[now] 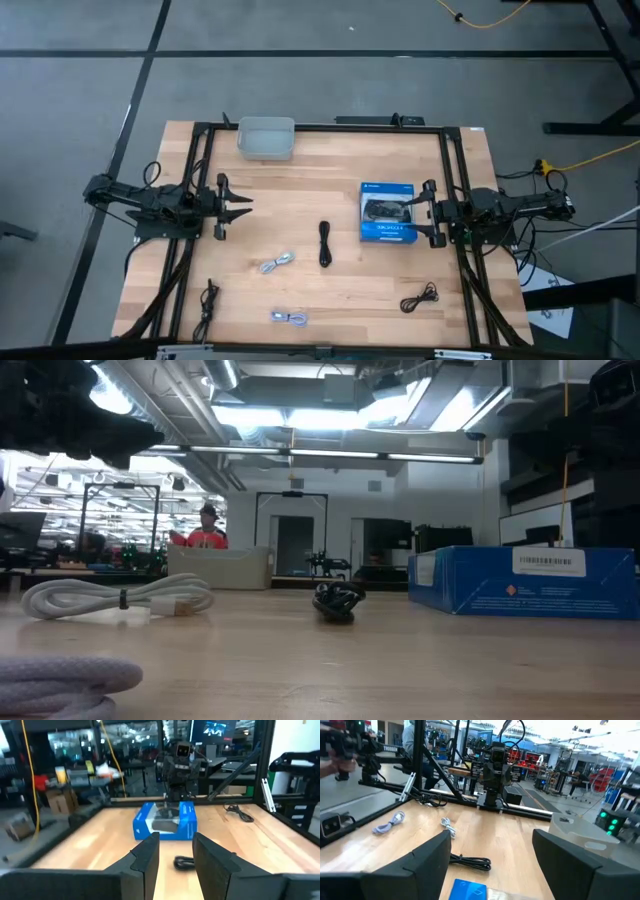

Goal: Pick and place USB-C Cables
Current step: Put the bottom black charger cable into the gray bin

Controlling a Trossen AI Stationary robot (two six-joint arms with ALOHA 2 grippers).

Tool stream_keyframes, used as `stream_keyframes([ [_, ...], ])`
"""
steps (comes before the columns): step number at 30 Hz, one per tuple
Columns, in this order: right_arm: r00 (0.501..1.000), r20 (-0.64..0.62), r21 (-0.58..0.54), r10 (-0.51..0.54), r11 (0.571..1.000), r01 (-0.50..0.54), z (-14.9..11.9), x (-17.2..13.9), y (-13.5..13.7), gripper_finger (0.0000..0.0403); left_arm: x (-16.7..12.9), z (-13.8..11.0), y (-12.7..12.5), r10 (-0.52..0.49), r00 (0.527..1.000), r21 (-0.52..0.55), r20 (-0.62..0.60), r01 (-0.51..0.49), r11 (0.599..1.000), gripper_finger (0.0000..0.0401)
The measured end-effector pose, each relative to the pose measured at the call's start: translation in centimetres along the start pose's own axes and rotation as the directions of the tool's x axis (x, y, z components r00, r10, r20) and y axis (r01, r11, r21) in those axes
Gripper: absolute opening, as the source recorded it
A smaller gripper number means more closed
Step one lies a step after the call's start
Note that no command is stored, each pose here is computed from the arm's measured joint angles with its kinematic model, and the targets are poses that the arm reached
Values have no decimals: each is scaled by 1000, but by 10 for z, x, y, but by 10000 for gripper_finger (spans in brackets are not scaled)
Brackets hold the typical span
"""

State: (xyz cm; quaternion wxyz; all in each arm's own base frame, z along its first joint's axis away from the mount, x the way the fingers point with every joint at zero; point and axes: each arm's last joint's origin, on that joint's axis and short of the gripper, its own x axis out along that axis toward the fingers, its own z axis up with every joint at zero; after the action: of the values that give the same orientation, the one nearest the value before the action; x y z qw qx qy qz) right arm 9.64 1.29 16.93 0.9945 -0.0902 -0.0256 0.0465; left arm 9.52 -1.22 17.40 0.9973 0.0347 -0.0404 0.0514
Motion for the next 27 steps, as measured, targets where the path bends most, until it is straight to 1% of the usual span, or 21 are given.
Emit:
stream_keyframes([
  [2,1000,1,10,0,1000,0,0,0,0,283,0,1,0,0,1000,40,11,0,999,110],
  [4,1000,2,75,1,997,-1,0,0,0,283,0,4,1,10,999,38,36,-11,999,110],
  [6,1000,2,137,-1,991,0,0,0,0,283,0,6,1,9,998,20,59,-11,1000,110],
  [9,1000,31,146,-6,989,2,3,0,-1,283,0,7,0,-10,998,-41,67,13,999,110],
  [11,997,74,158,4,987,-16,7,0,-1,283,0,7,0,-11,998,-89,68,17,996,110],
  [15,980,189,173,60,980,-94,17,-2,0,283,0,7,0,-17,998,-181,68,29,983,110],
  [19,936,322,132,142,972,-193,29,-5,0,283,0,7,0,-3,998,-190,66,16,982,110],
  [21,914,374,117,160,969,-218,34,-7,0,283,0,7,1,12,998,-198,64,1,980,110],
  [23,903,410,161,130,964,-212,37,-8,-1,283,0,6,1,13,998,-213,64,1,977,110],
  [25,898,430,246,96,944,-219,40,-9,-3,283,0,6,1,13,998,-215,63,1,977,110],
  [27,891,445,295,89,925,-240,41,-10,-3,283,0,6,1,21,998,-216,61,-7,976,110],
])
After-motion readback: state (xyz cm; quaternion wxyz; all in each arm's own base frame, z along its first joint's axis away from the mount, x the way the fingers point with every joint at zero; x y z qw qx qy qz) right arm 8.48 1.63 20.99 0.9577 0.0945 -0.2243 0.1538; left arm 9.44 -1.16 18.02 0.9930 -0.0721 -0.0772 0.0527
